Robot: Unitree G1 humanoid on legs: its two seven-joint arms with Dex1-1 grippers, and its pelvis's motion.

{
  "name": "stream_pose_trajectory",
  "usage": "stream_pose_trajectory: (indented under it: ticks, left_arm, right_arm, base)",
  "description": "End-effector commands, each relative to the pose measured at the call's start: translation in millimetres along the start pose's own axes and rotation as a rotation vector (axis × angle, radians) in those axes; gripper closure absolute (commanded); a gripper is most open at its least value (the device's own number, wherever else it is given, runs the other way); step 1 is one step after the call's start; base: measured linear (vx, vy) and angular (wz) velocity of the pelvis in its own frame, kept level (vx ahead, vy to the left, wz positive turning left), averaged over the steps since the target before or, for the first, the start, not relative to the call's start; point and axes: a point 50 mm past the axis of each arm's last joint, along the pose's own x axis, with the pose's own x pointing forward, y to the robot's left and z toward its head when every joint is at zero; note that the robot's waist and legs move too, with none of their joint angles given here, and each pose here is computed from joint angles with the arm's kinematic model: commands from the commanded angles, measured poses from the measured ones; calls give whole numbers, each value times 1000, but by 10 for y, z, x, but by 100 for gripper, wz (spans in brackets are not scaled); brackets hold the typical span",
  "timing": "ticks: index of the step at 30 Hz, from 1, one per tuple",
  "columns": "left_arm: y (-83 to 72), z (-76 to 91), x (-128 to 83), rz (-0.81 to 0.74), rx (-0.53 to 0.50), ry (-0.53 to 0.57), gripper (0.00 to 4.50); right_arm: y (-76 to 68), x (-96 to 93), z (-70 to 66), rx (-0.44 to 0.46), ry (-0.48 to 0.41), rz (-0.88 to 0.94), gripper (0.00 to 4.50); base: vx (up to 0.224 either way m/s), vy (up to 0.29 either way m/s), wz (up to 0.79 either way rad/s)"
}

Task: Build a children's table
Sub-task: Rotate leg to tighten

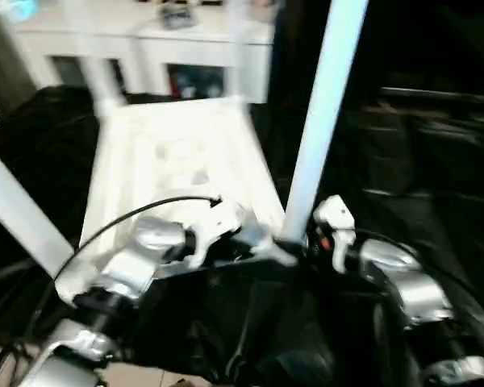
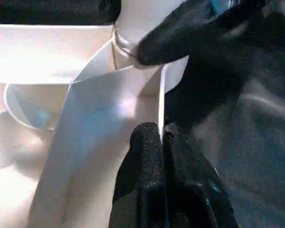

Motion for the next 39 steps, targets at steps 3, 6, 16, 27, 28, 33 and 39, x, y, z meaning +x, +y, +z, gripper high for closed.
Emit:
stream_pose_trajectory:
  ticks: [3, 6, 16, 27, 28, 33, 39]
  left_arm:
    - [-31, 252, 175, 70, -4, -73, 450]
    - [-127, 353, 317, 88, -3, -92, 450]
    - [-185, 353, 320, 51, 25, -89, 450]
    - [-113, 211, 51, -97, 98, -84, 450]
    - [-113, 211, 51, -97, 98, -84, 450]
    - [-72, 113, -166, -222, 136, -58, 450]
    - [-68, 67, -260, -297, 140, -40, 450]
  right_arm:
    - [216, 228, -46, 46, 6, -18, 193]
    - [358, 378, -19, 93, -20, -81, 193]
    - [437, 397, 49, 88, -64, -19, 78]
    - [190, 91, 124, -106, -39, 201, 72]
    - [190, 91, 124, -106, -39, 201, 72]
    - [138, -177, 69, -157, 27, 398, 72]
    - [137, -272, 61, -161, 44, 478, 88]
  base:
    - [0, 0, 0]
    - [0, 0, 0]
    - [0, 0, 0]
    - [0, 0, 0]
    - [0, 0, 0]
    - [0, 0, 0]
    - [0, 0, 0]
